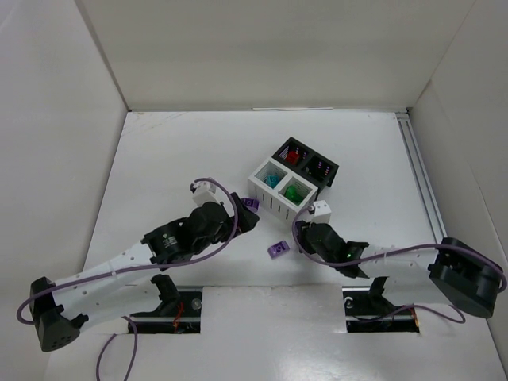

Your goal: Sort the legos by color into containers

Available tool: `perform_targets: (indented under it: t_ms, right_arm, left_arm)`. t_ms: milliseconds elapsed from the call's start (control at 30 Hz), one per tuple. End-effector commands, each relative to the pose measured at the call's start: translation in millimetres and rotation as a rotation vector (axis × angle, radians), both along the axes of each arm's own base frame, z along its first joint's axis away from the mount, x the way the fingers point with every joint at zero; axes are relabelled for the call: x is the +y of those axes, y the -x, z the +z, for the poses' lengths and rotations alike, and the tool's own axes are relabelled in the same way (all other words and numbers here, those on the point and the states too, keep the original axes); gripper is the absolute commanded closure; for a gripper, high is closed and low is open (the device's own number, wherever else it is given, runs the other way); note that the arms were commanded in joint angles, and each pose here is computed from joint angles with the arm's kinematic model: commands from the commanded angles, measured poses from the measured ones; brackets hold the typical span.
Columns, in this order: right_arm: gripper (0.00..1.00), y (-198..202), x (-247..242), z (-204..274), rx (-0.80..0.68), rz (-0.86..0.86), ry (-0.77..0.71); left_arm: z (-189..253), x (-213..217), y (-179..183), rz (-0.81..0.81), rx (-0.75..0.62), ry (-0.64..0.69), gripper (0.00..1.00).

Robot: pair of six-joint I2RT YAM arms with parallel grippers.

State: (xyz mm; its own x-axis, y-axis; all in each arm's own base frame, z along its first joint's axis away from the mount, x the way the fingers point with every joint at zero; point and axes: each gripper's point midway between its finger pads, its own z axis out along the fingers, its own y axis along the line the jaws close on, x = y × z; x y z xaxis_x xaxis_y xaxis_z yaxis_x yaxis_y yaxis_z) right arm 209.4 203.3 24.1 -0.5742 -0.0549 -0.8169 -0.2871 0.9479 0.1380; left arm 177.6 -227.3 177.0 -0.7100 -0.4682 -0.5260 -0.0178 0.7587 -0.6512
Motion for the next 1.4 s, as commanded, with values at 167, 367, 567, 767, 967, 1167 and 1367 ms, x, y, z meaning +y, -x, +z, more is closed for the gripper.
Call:
perform_targets:
  t_ms: [167,367,567,767,967,1167,1367]
  right_arm:
    - [0.75,8,-23,2,0.027,-0.065,0.064]
    - [0.80,10,-59,61,-0.064,-0.126,0.092]
    - [0.80,3,-90,171,-0.307,-0.080,0.158]
    - [0.80,-29,-78,248,-0.426,-0.043,0.404]
    - [0.80,-79,-63,270,-0.413,-0.055,0.519]
    - [0.83,-127,-49,249,-0.385,0.158,0.426]
    - [0.78,-148,-43,213,-0.323,0.343,0.368]
  left_arm:
    - [-8,8,-3,0.055,0.000,-0.005,0.00]
    - [-28,13,-9,0.119,0.031,-0.048,0.00]
    - [-48,11,-31,0.149,0.047,-0.060,0.00]
    - [-67,12,-59,0.131,0.080,-0.100,0.00]
    - [-62,0,-86,0.116,0.058,-0.162,0.00]
    - [-76,-6,-98,0.069,0.073,-0.233,0.00]
    - [-86,-7,-100,0.013,0.072,-0.302,0.05]
